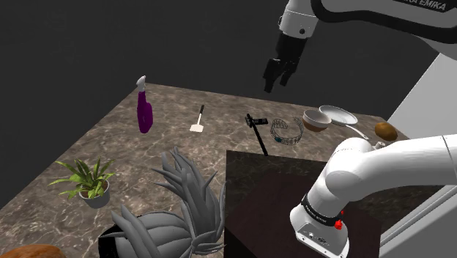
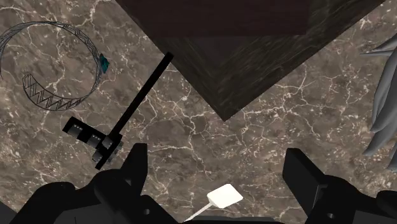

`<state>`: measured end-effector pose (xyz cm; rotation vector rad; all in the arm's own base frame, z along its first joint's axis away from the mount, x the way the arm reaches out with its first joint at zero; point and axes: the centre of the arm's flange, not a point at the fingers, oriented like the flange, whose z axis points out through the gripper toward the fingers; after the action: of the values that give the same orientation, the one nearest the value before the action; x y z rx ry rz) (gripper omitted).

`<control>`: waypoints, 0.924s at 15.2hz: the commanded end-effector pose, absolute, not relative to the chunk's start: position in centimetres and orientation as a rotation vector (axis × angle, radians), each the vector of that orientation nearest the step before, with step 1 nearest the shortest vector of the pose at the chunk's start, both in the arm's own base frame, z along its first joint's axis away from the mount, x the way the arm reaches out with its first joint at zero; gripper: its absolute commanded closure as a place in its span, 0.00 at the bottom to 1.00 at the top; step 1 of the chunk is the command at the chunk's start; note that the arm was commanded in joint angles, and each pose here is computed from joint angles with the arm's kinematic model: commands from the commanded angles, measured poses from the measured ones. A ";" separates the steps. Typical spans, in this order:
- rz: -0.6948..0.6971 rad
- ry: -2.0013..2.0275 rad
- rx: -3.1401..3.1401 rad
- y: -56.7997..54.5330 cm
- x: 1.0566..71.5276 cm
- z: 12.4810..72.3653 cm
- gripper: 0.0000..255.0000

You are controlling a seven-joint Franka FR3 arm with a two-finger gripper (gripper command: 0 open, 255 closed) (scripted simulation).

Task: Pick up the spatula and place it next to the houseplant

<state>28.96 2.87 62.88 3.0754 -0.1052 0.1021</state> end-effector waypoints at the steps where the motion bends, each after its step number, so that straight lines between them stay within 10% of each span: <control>1: 0.102 -0.105 3.075 2.9 29.0 62.9 0.00; 14: 0.101 -0.542 3.040 4.6 43.0 53.0 0.00</control>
<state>41.77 4.46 53.79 3.0450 -0.5048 0.0993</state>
